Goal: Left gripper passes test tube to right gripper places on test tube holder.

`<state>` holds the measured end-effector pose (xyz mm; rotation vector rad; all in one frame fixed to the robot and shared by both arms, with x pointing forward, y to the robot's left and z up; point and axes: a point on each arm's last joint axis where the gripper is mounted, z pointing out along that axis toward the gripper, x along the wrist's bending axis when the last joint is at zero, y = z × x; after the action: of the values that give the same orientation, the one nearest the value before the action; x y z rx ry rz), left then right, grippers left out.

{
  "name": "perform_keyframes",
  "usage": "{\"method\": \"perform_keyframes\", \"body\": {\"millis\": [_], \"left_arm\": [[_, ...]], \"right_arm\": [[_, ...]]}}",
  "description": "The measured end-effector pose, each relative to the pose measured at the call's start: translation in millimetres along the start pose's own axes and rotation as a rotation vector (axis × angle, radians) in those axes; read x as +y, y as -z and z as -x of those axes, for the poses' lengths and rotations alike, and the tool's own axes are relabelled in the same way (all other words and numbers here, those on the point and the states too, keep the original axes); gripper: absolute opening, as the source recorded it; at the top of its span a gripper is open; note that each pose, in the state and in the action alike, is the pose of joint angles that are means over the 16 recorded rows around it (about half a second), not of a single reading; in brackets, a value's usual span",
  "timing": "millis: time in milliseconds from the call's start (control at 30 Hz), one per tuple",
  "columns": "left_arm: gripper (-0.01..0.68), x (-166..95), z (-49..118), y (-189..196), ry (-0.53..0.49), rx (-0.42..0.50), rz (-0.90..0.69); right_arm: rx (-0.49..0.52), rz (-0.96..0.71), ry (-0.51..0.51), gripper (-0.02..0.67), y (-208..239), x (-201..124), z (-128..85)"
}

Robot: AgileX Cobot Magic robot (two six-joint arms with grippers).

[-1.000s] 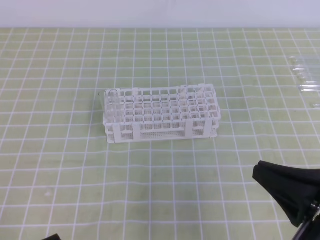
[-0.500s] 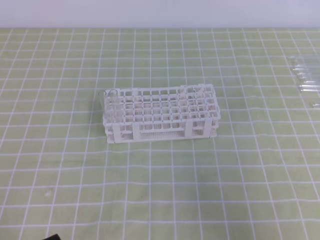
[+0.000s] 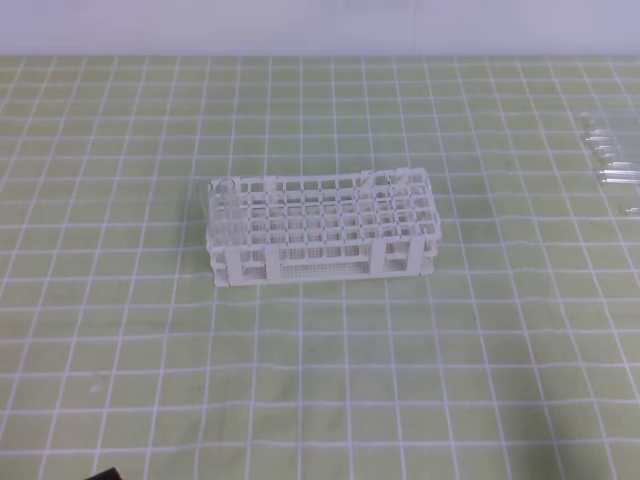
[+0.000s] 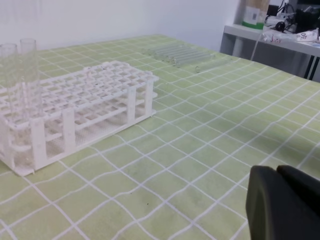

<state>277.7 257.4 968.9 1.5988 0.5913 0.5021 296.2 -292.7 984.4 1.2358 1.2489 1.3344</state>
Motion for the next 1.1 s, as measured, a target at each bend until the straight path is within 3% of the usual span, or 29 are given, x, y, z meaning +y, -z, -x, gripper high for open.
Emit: {"method": "perform_keyframes", "body": {"millis": [533,1100], "left_arm": [[-0.002,0.5,-0.1,0.2,0.000,0.001,0.000],[-0.002,0.2,-0.8,0.1,0.000,0.014,0.001]], "right_arm": [[0.001,-0.182,-0.006,-0.015,4.1,-22.1,-0.2],[0.002,-0.193,-0.005,-0.015,4.3,-23.1,-0.3]]}}
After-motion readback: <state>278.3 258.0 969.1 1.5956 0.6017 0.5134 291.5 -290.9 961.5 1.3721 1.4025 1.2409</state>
